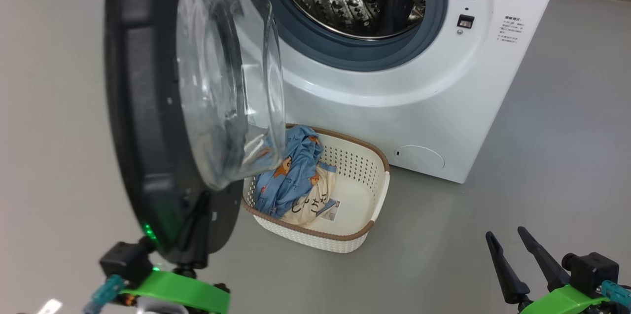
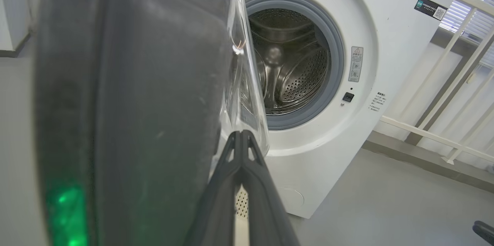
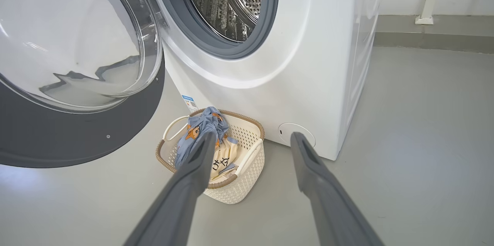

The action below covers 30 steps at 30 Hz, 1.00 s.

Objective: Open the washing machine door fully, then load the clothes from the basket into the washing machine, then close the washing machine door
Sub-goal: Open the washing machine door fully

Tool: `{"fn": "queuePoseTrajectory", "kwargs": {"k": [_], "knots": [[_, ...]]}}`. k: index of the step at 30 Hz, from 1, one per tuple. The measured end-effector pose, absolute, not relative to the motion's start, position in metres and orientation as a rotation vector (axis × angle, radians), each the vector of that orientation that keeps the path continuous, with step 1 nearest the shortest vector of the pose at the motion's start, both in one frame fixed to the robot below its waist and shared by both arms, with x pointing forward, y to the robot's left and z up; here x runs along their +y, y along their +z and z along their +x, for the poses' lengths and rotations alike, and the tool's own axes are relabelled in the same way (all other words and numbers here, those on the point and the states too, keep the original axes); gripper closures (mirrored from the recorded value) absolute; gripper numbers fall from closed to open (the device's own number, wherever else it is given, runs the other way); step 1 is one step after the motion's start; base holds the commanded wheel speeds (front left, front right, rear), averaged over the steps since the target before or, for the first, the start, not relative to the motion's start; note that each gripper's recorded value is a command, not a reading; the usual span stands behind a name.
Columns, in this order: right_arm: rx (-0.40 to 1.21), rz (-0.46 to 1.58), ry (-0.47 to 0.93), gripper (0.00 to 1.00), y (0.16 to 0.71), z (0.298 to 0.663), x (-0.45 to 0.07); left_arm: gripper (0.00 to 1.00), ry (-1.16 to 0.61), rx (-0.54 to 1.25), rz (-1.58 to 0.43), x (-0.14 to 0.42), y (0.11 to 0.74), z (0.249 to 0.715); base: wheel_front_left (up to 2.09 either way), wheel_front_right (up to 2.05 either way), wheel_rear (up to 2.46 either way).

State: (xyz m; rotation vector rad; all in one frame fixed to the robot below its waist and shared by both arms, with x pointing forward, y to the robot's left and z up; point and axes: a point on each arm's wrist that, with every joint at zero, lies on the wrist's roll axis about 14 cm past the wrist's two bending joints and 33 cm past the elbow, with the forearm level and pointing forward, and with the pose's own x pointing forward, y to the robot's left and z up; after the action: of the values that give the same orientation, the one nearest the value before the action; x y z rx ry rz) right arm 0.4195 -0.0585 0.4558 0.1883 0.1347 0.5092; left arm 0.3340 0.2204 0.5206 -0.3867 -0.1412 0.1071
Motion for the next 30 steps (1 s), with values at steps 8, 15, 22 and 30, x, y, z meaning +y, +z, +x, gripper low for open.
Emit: {"fn": "queuePoseTrajectory", "kwargs": {"k": [8, 15, 22, 30], "knots": [[0.15, 0.189, 0.523, 0.0, 0.449, 0.423, -0.054, 1.0, 0.263, -0.137, -0.322, 0.275, 0.514, 0.321, 0.0, 0.0, 0.0], [0.169, 0.183, 0.533, 0.0, 0.441, 0.426, -0.052, 1.0, 0.391, -0.111, -0.254, 0.321, 0.507, 0.31, 0.0, 0.0, 0.0], [0.171, 0.182, 0.54, 0.0, 0.437, 0.435, -0.051, 1.0, 0.465, -0.101, -0.236, 0.352, 0.506, 0.312, 0.0, 0.0, 0.0], [0.181, 0.18, 0.541, 0.0, 0.431, 0.442, -0.051, 1.0, 0.545, -0.089, -0.193, 0.39, 0.51, 0.317, 0.0, 0.0, 0.0]]}}
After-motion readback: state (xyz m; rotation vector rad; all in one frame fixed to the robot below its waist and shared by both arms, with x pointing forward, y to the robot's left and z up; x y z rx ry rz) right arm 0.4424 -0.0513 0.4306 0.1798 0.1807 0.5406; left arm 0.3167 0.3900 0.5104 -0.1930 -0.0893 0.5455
